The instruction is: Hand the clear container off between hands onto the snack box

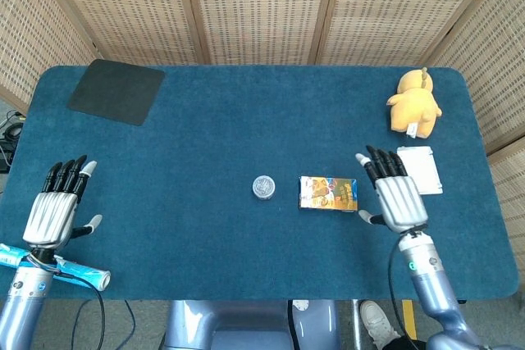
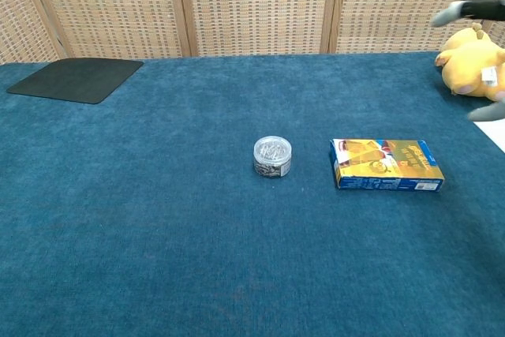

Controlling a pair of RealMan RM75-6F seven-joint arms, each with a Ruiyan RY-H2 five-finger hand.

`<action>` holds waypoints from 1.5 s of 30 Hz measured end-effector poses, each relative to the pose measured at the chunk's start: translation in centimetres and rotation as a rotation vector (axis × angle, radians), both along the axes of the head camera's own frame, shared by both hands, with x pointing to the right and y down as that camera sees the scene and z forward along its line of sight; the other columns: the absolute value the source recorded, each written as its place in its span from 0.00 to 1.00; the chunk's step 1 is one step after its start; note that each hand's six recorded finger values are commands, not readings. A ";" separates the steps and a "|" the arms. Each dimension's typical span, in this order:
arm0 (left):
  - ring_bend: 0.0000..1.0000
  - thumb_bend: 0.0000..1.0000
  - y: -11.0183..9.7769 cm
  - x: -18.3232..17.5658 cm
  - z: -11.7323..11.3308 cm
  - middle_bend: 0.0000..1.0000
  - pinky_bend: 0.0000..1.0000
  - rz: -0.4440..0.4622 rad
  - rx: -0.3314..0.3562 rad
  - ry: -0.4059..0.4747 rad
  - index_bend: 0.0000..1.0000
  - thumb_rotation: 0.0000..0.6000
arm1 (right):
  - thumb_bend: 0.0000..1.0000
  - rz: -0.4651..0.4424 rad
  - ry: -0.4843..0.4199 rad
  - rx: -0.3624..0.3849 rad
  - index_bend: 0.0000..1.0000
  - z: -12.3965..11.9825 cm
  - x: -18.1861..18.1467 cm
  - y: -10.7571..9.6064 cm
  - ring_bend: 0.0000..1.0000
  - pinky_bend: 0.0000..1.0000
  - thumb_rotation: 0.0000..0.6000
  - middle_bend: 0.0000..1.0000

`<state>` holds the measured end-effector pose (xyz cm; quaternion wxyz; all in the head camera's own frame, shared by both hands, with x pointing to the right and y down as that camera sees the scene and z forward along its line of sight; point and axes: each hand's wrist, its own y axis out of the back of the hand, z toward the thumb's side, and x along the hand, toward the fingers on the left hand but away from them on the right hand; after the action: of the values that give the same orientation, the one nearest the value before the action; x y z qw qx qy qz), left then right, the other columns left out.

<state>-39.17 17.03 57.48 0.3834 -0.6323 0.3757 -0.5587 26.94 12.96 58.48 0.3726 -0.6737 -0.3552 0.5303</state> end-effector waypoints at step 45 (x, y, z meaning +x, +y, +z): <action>0.00 0.24 -0.8 -1.7 2.0 0.00 0.00 -0.038 -0.094 0.052 0.00 1.00 | 0.00 -0.121 0.110 -0.244 0.25 10.0 -19.7 -2.1 0.00 0.01 1.00 0.00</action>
<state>-40.86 16.21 59.50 0.3326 -0.6566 0.3710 -0.5662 7.20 10.85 68.47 0.3382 -0.7038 -0.2260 0.5824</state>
